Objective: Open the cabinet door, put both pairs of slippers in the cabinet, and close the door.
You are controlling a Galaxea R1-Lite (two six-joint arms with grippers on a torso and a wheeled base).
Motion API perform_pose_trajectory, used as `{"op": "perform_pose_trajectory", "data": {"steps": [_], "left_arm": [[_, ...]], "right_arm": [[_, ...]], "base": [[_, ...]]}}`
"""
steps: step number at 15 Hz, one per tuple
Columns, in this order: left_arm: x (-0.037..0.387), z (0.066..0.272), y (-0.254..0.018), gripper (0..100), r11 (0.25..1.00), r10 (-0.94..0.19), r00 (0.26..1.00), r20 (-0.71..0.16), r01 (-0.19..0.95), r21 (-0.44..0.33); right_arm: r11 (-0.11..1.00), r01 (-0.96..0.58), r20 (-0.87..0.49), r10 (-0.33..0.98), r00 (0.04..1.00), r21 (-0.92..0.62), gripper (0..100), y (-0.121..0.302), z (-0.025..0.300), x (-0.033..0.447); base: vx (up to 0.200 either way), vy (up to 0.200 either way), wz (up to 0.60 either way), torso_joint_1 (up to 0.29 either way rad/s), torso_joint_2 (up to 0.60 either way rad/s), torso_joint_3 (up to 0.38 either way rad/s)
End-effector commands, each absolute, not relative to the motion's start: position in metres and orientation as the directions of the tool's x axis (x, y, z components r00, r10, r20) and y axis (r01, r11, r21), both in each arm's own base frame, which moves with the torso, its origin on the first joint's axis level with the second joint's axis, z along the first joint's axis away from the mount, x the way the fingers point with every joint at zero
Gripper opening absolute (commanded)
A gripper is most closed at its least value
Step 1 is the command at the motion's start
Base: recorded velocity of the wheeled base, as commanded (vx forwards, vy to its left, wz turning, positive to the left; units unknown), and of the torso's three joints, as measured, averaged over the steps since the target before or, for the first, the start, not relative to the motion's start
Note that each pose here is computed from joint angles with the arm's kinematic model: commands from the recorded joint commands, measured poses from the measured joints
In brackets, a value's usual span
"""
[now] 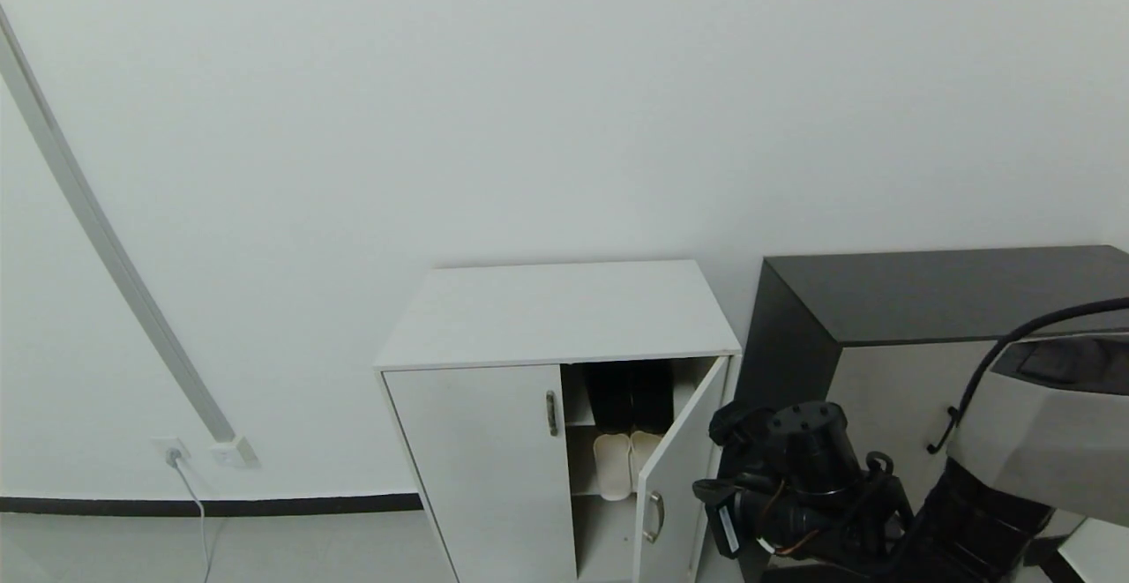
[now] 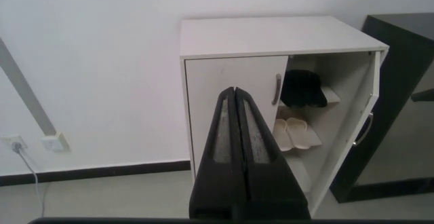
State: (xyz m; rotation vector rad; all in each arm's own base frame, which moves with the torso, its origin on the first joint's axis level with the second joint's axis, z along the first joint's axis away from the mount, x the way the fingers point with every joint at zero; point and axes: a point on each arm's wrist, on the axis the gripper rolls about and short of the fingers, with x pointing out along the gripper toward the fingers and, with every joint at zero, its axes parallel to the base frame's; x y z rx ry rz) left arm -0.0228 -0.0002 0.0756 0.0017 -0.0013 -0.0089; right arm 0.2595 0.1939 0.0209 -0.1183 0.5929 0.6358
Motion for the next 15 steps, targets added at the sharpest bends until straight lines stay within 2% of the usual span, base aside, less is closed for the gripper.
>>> {"op": "perform_pose_trajectory", "data": {"steps": [1, 7, 15], "left_arm": [[-0.023, 0.076, 0.0, 0, 1.0, -0.009, 1.0, 0.002, 0.009, 0.002], [-0.023, 0.076, 0.0, 0, 1.0, -0.008, 1.0, 0.002, 0.008, 0.002], [-0.023, 0.076, 0.0, 0, 1.0, -0.009, 1.0, 0.002, 0.009, 0.003]], "right_arm": [[0.825, -0.561, -0.575, 0.495, 0.651, 0.075, 0, 0.192, 0.003, 0.278], [0.831, -0.551, -0.526, 0.503, 0.686, 0.075, 0, 0.218, -0.022, 0.324], [0.826, -0.559, -0.479, 0.521, 0.706, 0.073, 0, 0.25, -0.016, 0.367]], "base": [[0.0, 0.0, 0.0, 0.0, 0.0, 0.0], [0.0, 0.0, 0.0, 0.0, 0.0, 0.0], [0.0, 0.0, 0.0, 0.0, 0.0, 0.0]]}}
